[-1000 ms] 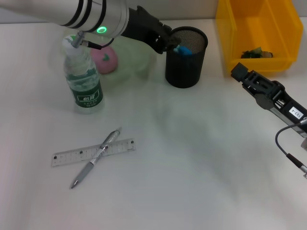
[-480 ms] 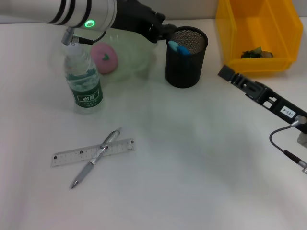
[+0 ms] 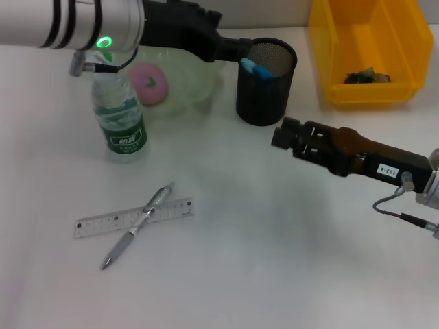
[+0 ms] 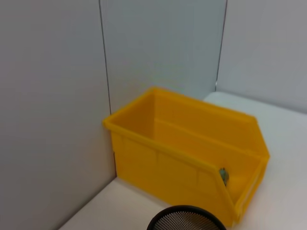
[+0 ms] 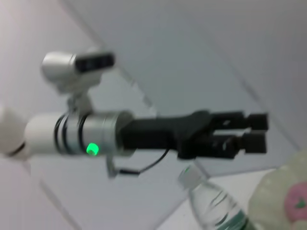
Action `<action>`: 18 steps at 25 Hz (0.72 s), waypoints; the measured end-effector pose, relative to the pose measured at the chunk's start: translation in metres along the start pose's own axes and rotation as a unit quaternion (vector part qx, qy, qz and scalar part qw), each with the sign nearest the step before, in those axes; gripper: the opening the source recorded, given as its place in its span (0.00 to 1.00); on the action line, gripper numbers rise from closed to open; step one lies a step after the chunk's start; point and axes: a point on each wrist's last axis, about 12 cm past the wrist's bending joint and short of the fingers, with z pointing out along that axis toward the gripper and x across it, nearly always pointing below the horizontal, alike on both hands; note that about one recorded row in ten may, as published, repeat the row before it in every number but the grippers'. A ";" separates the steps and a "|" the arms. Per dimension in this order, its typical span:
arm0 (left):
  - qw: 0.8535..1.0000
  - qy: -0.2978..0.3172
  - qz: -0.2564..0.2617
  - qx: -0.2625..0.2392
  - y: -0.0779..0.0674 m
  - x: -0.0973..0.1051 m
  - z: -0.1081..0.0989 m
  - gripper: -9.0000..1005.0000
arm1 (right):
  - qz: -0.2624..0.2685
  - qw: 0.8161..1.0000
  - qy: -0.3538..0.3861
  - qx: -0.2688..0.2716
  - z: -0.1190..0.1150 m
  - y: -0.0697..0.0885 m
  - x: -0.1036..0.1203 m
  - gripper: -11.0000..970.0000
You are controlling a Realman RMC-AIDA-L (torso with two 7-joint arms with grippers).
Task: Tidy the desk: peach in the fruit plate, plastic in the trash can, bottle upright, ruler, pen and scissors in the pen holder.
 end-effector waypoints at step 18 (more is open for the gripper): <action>0.962 -0.236 -0.079 0.110 -0.010 0.098 -0.103 0.75 | -0.140 0.965 0.219 -0.027 0.017 0.016 -0.087 0.62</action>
